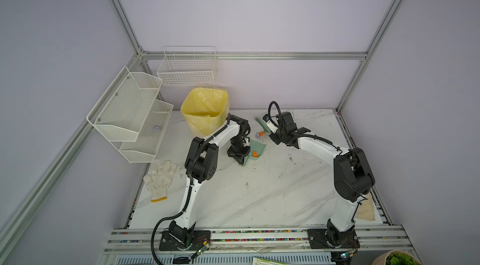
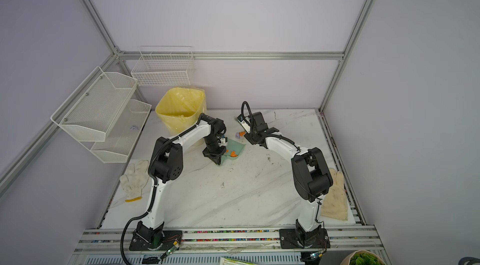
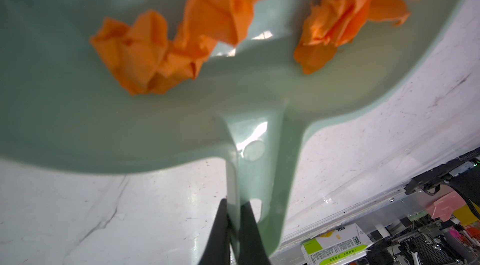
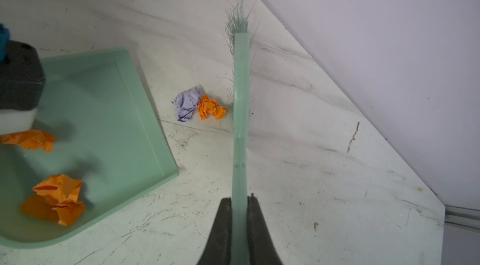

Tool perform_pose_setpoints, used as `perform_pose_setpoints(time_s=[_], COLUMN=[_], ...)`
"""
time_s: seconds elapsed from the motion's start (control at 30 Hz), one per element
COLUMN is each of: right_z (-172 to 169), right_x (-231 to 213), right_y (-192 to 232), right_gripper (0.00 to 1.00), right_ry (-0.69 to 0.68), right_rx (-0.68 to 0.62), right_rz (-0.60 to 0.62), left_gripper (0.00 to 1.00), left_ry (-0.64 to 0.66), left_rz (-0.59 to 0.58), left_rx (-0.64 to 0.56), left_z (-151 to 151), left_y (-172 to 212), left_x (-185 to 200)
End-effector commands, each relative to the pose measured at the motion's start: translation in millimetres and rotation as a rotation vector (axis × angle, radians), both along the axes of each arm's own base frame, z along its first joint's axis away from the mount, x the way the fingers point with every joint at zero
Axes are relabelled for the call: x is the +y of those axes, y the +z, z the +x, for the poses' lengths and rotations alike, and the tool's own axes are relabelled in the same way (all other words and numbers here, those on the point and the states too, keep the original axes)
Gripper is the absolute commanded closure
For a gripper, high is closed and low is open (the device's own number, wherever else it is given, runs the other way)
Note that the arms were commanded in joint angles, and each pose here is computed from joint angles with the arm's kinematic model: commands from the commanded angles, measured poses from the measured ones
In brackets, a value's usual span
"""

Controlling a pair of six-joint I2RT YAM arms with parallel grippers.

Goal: Sweep away the paper scraps from the table
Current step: 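Sweep the orange and lavender scraps into the dustpan with the right brush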

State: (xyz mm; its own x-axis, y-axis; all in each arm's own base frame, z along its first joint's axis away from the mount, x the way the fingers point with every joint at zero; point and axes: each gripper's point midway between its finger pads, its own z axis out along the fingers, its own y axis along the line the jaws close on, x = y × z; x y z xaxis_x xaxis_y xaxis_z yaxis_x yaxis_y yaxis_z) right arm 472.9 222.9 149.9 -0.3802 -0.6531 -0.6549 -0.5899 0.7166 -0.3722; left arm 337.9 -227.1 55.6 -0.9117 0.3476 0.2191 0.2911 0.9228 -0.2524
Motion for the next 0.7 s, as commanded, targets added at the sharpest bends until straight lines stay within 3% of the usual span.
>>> perform_pose_setpoints(time_s=[0.0, 0.23, 0.67], right_z=[20.3, 26.3, -29.9], right_x=[5.2, 4.4, 38.2], right_y=[29.7, -0.2, -12.2], right_gripper=[1.00, 1.00, 1.00], right_ry=[-0.009, -0.010, 0.107], right_rx=[-0.087, -0.023, 0.049], right_rz=[0.016, -0.060, 0.024], left_gripper=[1.00, 1.00, 1.00], left_ry=[-0.004, 0.015, 0.020], left_rz=[-0.017, -0.026, -0.013], left_rx=[-0.017, -0.016, -0.021], left_z=[1.7, 11.6, 21.2], left_y=[14.3, 9.8, 0.8], left_x=[2.7, 0.5, -0.4])
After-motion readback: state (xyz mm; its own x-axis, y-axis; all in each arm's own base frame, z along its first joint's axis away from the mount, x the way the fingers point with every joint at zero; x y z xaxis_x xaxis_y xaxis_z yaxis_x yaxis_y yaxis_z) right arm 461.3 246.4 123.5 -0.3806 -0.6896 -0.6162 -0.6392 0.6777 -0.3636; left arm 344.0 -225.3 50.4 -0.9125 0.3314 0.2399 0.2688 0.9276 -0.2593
